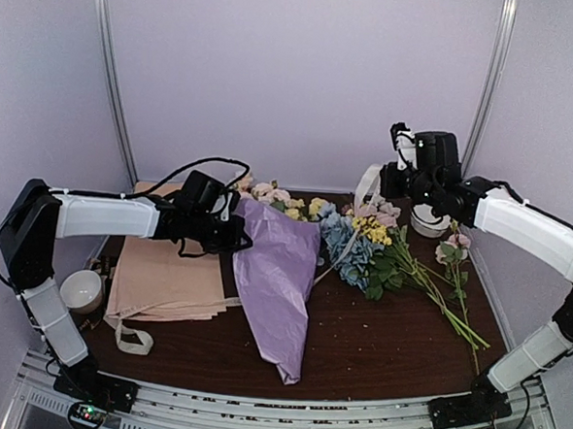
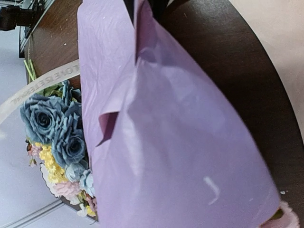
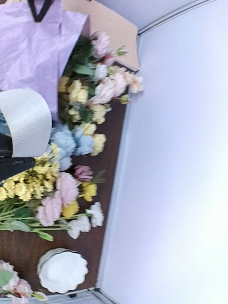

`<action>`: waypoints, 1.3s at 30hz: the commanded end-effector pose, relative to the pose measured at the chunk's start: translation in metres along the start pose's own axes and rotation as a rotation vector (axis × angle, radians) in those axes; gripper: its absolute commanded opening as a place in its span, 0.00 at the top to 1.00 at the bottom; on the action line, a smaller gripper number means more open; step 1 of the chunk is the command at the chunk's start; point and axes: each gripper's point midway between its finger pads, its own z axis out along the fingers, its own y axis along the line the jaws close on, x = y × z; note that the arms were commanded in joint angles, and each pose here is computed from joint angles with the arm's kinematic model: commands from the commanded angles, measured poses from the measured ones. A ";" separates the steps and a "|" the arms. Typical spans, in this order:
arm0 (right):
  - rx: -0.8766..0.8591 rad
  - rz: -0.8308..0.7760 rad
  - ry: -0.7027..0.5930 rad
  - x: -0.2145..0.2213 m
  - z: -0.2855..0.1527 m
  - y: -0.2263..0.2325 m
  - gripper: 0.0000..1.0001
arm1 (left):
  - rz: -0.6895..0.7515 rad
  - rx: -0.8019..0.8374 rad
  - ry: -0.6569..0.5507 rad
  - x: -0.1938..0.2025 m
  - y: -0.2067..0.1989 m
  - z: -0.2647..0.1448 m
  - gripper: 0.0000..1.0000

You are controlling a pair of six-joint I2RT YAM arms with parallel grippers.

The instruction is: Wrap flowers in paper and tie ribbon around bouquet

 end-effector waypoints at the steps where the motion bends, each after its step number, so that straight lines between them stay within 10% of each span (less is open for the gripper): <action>1: -0.032 -0.054 -0.147 -0.062 -0.014 0.008 1.00 | 0.076 0.055 0.015 0.014 -0.023 0.008 1.00; 9: -0.489 -0.194 -0.217 -0.063 -0.053 0.123 1.00 | 0.093 0.036 0.096 0.049 -0.014 0.034 1.00; 16: -0.905 -0.292 0.130 0.072 -0.037 0.242 1.00 | 0.094 0.004 0.139 0.065 0.001 0.047 1.00; 23: -0.944 -0.272 0.394 0.169 -0.001 0.269 1.00 | 0.106 -0.060 0.146 0.068 0.016 0.046 1.00; 32: -0.872 -0.369 0.646 0.252 0.027 0.277 1.00 | 0.174 -0.125 0.108 0.042 0.011 0.007 0.39; 39: -0.835 -0.350 0.682 0.262 0.036 0.274 1.00 | 0.166 -0.198 0.140 0.064 0.024 -0.063 0.26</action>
